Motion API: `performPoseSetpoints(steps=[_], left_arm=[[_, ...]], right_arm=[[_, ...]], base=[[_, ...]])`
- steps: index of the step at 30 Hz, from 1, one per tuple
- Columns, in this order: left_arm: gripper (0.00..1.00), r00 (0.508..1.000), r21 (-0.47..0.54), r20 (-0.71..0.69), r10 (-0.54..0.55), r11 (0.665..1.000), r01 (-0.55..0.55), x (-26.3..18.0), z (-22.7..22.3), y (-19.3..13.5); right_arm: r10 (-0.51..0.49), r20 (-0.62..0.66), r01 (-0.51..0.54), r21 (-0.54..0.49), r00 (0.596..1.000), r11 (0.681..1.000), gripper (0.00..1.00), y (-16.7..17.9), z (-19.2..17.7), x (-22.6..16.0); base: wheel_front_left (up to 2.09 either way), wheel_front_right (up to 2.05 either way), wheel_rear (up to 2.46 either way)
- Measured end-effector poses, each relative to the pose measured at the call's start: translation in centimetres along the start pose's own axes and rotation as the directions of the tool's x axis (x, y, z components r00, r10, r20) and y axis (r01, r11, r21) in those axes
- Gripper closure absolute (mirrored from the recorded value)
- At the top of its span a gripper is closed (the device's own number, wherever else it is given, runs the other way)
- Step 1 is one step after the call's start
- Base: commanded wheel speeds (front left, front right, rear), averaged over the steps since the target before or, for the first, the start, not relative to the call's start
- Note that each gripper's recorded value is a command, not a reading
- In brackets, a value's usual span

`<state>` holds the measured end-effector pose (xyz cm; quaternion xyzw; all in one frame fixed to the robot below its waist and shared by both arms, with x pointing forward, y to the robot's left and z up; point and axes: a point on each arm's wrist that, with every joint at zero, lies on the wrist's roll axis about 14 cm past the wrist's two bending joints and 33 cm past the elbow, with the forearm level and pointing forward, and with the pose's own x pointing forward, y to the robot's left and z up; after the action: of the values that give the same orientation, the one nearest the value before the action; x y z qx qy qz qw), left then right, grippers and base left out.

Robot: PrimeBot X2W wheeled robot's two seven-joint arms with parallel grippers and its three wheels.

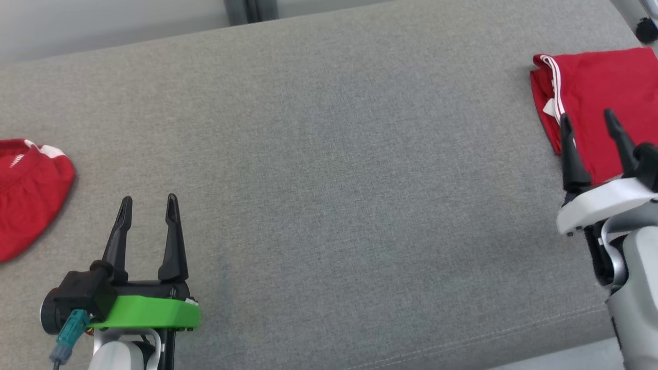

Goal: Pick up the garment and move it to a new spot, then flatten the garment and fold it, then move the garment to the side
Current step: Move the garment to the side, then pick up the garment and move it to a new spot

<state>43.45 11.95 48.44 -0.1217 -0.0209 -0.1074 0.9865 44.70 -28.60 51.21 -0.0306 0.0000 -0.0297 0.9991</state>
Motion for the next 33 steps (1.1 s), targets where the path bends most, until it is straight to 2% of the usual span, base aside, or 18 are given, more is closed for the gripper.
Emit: performPoseSetpoints(steps=[4, 11, 15, 22, 33], left_arm=[[0.0, 0.999, 0.015, 0.007, 0.045, 0.999, -0.046, -1.9, 0.9, 1.1], [0.0, 0.99, 0.019, 0.02, 0.142, 0.99, -0.143, -5.2, 1.9, 3.4], [0.0, 0.985, 0.023, 0.022, 0.172, 0.985, -0.173, -6.8, 2.1, 3.9], [0.0, 0.98, 0.027, 0.04, 0.195, 0.98, -0.196, -8.1, 2.8, 4.4], [0.0, 0.981, 0.031, 0.047, 0.19, 0.981, -0.192, -8.2, 3.0, 4.2]], right_arm=[[0.034, 0.023, -0.037, 0.122, 0.999, 0.992, 0.0, 3.1, 0.1, -1.6], [0.163, 0.018, -0.164, 0.159, 0.986, 0.974, 0.0, 8.8, -0.5, -3.6], [0.193, 0.029, -0.195, 0.175, 0.981, 0.965, 0.0, 10.4, -0.3, -4.4], [0.201, 0.03, -0.203, 0.176, 0.979, 0.963, 0.0, 11.3, -0.3, -5.2], [0.181, 0.032, -0.184, 0.144, 0.983, 0.972, 0.0, 10.3, 0.0, -4.8]], base=[[0.0, 0.0, 0.0], [0.0, 0.0, 0.0], [0.0, 0.0, 0.0], [0.0, 0.0, 0.0], [0.0, 0.0, 0.0]])
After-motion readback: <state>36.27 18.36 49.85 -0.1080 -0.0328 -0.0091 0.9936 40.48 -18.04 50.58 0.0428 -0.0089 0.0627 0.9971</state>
